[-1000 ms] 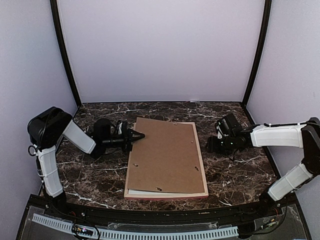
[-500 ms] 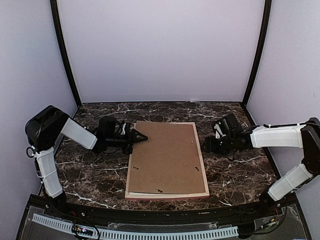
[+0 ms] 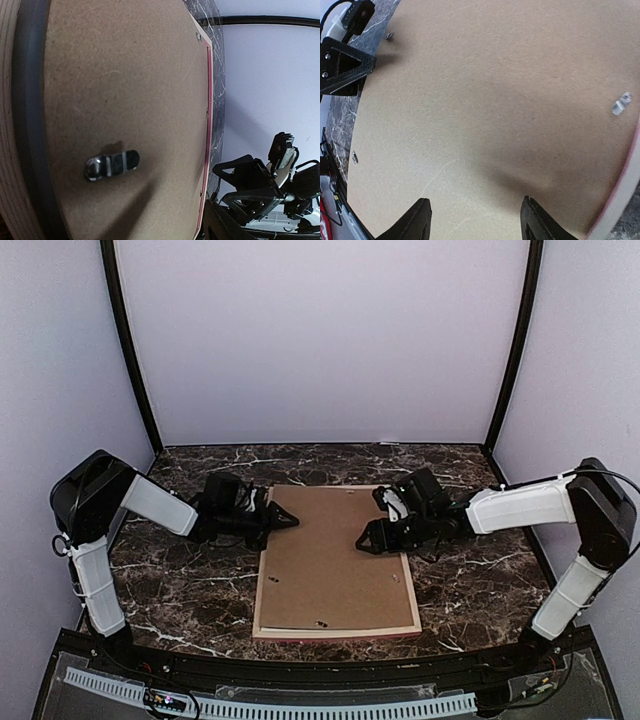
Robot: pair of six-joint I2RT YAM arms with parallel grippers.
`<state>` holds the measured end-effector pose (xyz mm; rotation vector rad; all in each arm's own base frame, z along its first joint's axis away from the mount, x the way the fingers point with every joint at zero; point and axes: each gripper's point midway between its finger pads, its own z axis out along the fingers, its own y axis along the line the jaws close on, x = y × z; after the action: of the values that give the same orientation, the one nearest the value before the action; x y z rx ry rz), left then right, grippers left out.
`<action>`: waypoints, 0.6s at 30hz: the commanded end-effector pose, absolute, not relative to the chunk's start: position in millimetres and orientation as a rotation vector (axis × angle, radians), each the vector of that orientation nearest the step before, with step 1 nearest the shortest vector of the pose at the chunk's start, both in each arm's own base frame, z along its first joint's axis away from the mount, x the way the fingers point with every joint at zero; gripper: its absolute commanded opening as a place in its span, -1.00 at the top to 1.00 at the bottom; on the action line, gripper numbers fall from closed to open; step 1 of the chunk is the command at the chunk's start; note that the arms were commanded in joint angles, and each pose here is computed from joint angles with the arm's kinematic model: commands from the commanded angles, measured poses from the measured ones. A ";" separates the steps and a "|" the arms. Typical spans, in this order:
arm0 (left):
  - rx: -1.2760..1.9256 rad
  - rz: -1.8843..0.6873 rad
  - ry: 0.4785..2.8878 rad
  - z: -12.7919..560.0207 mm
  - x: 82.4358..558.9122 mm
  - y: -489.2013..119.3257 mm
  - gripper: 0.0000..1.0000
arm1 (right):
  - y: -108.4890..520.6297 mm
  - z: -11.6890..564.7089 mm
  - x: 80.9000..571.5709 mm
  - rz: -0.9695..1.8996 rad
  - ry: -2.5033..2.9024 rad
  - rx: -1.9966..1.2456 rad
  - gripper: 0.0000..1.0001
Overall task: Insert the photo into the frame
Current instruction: Place the backboard on the frame body.
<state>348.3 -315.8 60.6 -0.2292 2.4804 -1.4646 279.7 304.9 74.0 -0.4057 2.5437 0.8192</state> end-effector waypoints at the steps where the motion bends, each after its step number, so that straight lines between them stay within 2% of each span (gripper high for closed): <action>1: -0.147 -1.482 2.426 88.2 348.3 -324.6 -0.26 | 330.6 77.2 282.9 0.907 2.502 -0.482 -0.24; 8: -0.115 -1.410 2.448 91.7 347.6 -321.1 -0.27 | 326.0 50.1 280.8 0.853 2.580 -0.471 -0.24; 18: -0.038 -1.251 2.458 109.0 347.5 -307.5 -0.31 | 317.4 39.8 277.2 0.808 2.621 -0.448 -0.23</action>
<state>340.3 -307.1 68.2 -0.1537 2.5462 -1.2967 281.6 322.2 53.8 -0.4519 2.5768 0.8517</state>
